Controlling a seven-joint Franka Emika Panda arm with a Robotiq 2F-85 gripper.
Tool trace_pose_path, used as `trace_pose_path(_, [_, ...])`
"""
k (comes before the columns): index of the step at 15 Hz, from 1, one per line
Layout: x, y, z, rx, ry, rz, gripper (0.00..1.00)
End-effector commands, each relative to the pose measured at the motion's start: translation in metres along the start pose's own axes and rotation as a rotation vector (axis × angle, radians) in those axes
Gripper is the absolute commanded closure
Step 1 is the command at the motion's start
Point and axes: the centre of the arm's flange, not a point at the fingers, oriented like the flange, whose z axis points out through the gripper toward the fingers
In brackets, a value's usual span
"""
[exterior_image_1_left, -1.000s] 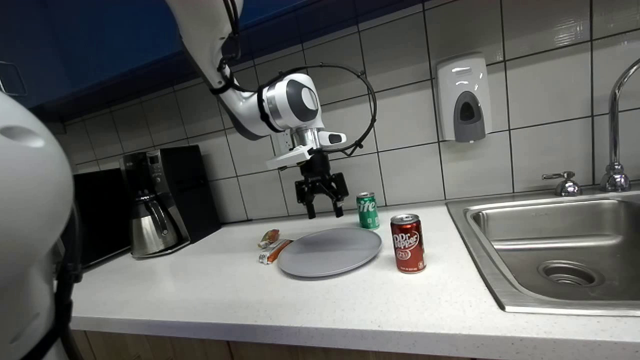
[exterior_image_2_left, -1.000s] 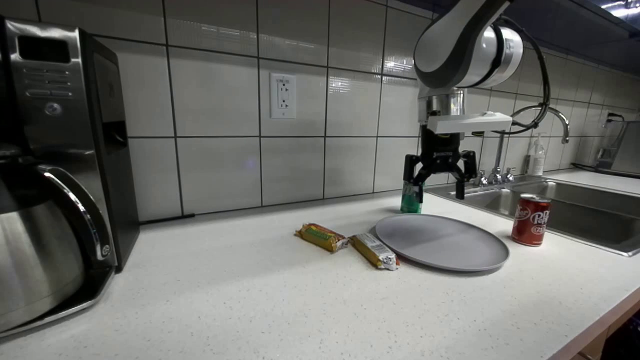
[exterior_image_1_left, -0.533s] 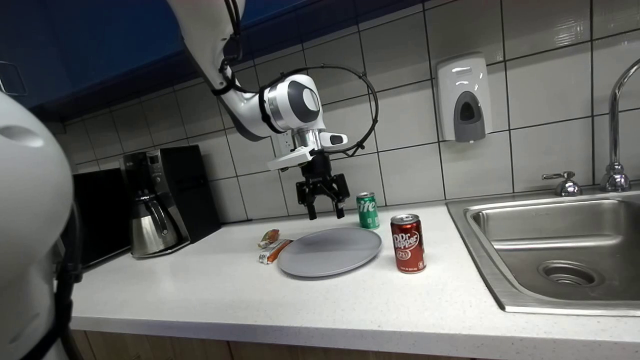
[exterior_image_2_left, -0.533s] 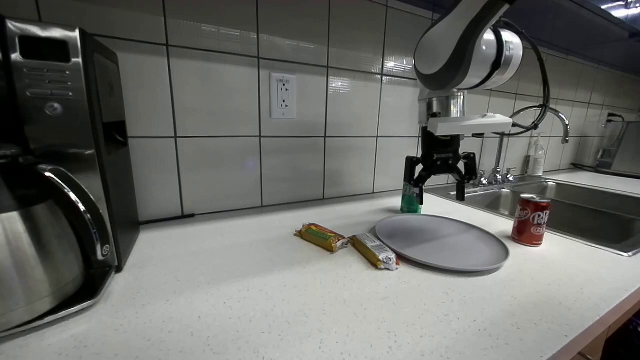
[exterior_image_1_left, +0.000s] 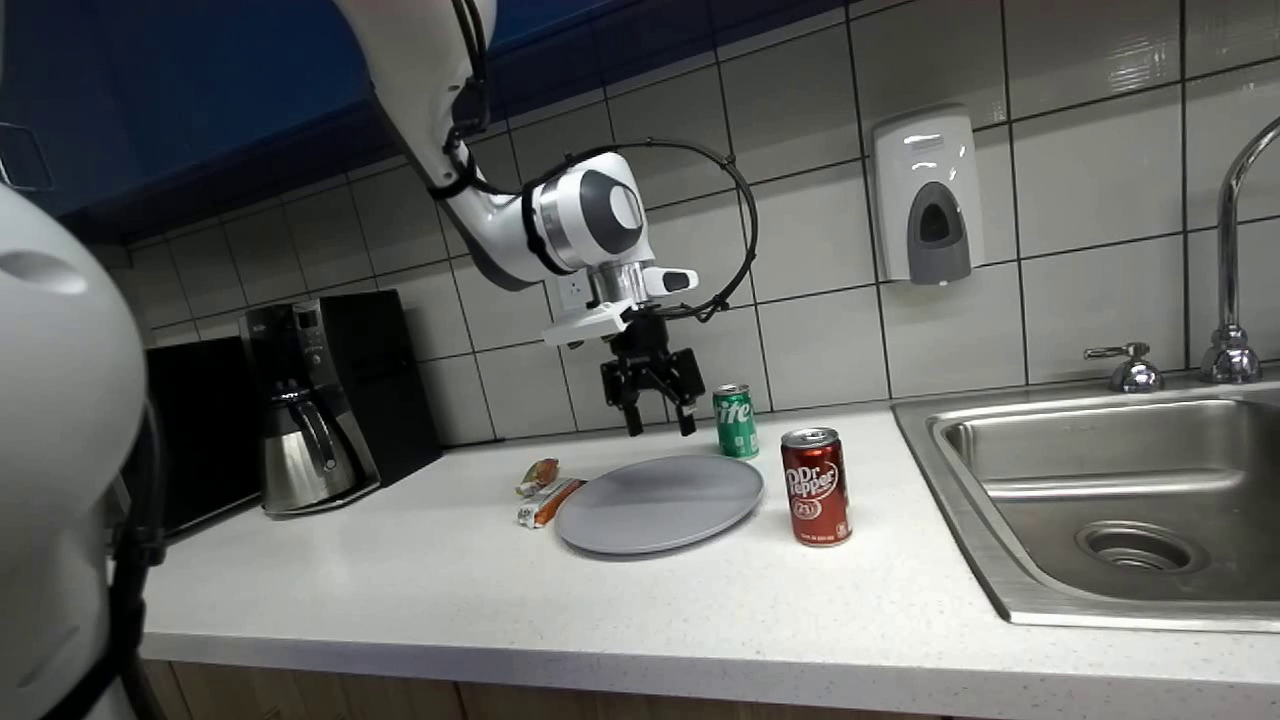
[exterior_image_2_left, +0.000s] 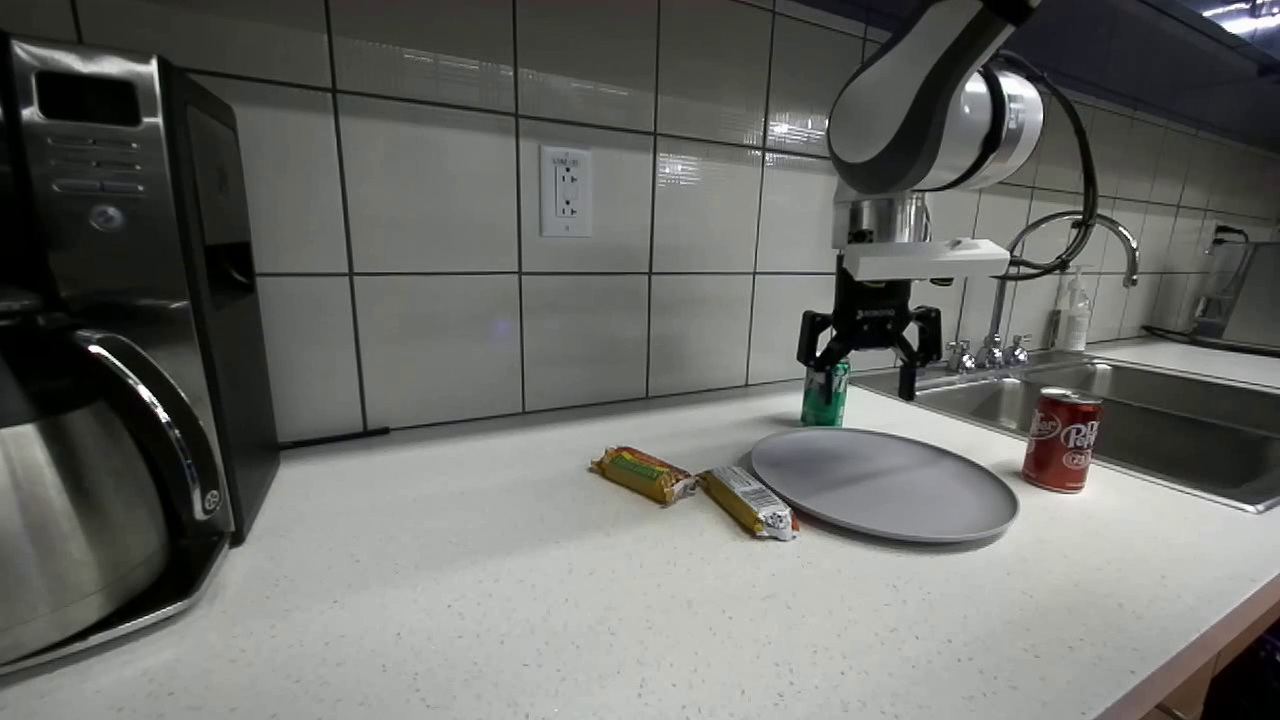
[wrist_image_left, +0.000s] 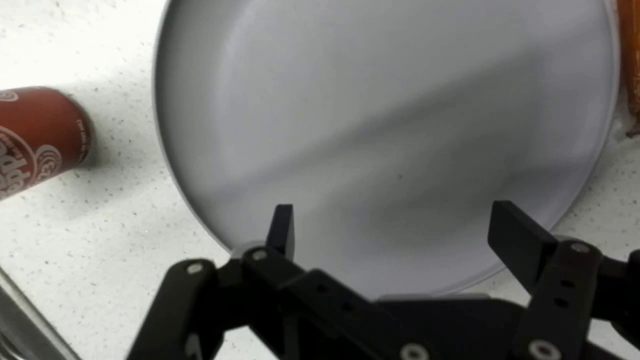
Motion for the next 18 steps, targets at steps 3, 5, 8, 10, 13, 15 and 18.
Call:
trace_pose_path(3, [0.011, 0.008, -0.003, -0.016, 0.074, 0.082, 0.00])
trace_pose_path(5, [0.016, 0.014, -0.002, -0.016, 0.075, 0.101, 0.00])
trace_pose_path(8, [0.023, 0.023, 0.000, -0.022, 0.081, 0.124, 0.00])
trace_pose_path(10, [0.028, 0.028, 0.001, -0.025, 0.086, 0.137, 0.00])
trace_pose_path(13, [0.038, 0.034, 0.001, -0.032, 0.096, 0.152, 0.00])
trace_pose_path(15, [0.045, 0.036, 0.001, -0.034, 0.101, 0.154, 0.00])
trace_pose_path(18, [0.055, 0.038, 0.001, -0.041, 0.108, 0.158, 0.00])
